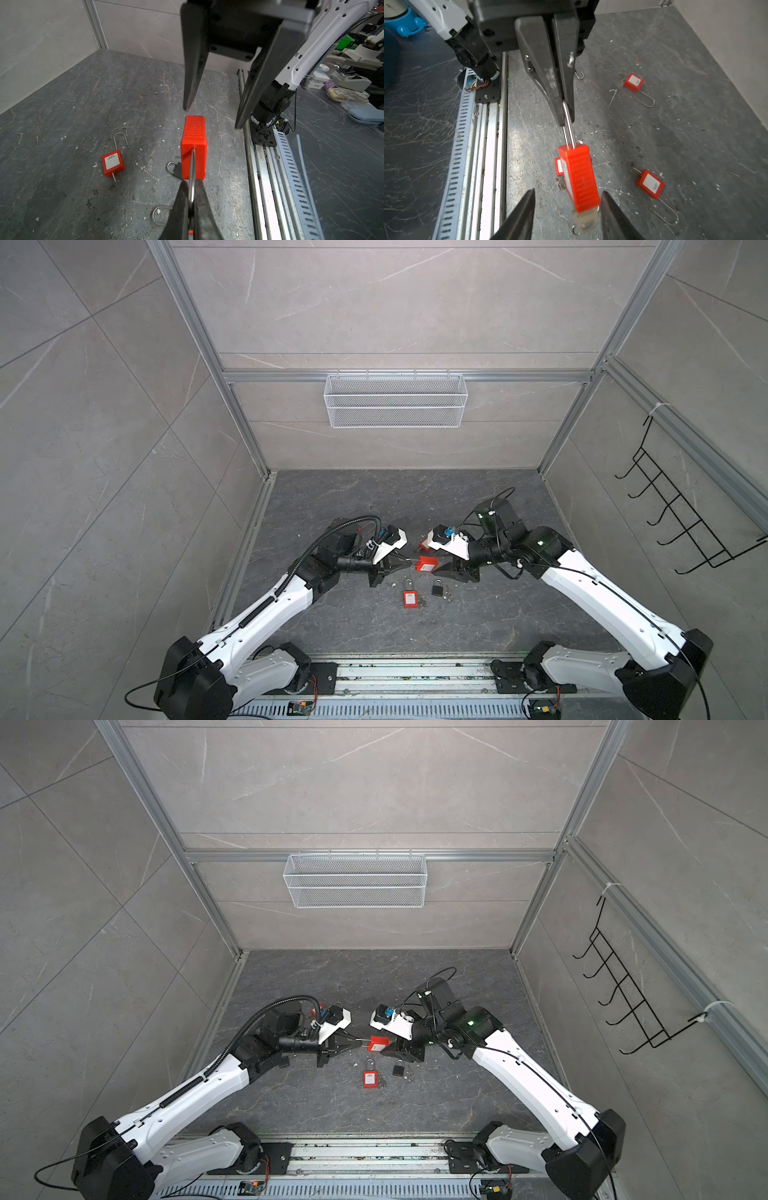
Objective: Lock with the key
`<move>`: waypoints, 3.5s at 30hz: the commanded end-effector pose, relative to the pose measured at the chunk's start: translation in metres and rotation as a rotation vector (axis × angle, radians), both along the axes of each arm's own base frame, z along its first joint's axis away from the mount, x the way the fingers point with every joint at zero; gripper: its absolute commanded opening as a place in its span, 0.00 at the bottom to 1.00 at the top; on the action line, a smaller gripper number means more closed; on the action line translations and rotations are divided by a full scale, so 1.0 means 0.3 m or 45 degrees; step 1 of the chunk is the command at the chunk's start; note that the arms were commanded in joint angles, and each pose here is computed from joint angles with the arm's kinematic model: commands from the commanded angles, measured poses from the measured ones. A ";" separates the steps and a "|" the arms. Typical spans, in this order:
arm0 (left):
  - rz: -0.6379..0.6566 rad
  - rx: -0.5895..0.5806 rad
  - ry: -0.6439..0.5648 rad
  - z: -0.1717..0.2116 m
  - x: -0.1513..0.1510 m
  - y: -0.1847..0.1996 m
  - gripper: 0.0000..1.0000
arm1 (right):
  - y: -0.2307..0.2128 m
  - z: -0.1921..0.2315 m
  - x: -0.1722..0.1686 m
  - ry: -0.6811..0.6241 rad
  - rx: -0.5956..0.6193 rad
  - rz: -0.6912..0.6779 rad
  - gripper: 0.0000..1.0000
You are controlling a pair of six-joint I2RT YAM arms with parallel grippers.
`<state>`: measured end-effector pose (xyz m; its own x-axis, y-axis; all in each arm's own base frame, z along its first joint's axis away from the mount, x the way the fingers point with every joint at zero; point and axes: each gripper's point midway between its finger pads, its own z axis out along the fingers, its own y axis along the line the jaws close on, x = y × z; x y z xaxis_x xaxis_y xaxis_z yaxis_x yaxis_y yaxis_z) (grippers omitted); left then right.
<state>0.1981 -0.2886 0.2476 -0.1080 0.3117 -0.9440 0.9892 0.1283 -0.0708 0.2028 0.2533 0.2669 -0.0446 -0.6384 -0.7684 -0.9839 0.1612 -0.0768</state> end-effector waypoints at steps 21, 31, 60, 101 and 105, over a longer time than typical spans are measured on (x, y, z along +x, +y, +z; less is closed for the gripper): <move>-0.105 -0.048 -0.134 0.114 -0.051 0.015 0.00 | -0.087 -0.049 -0.034 0.161 -0.273 0.022 0.47; -0.188 -0.065 -0.124 0.140 -0.083 -0.010 0.00 | -0.072 -0.110 -0.014 0.199 -0.342 0.101 0.51; -0.204 -0.049 -0.135 0.150 -0.094 -0.047 0.00 | -0.119 -0.121 -0.025 0.020 -0.292 0.068 0.45; -0.165 0.091 -0.220 0.097 -0.083 0.003 0.00 | -0.135 -0.219 -0.109 0.170 -0.313 0.161 0.00; -0.139 0.095 -0.233 0.093 -0.088 0.024 0.00 | -0.166 -0.265 -0.115 0.225 -0.351 0.123 0.00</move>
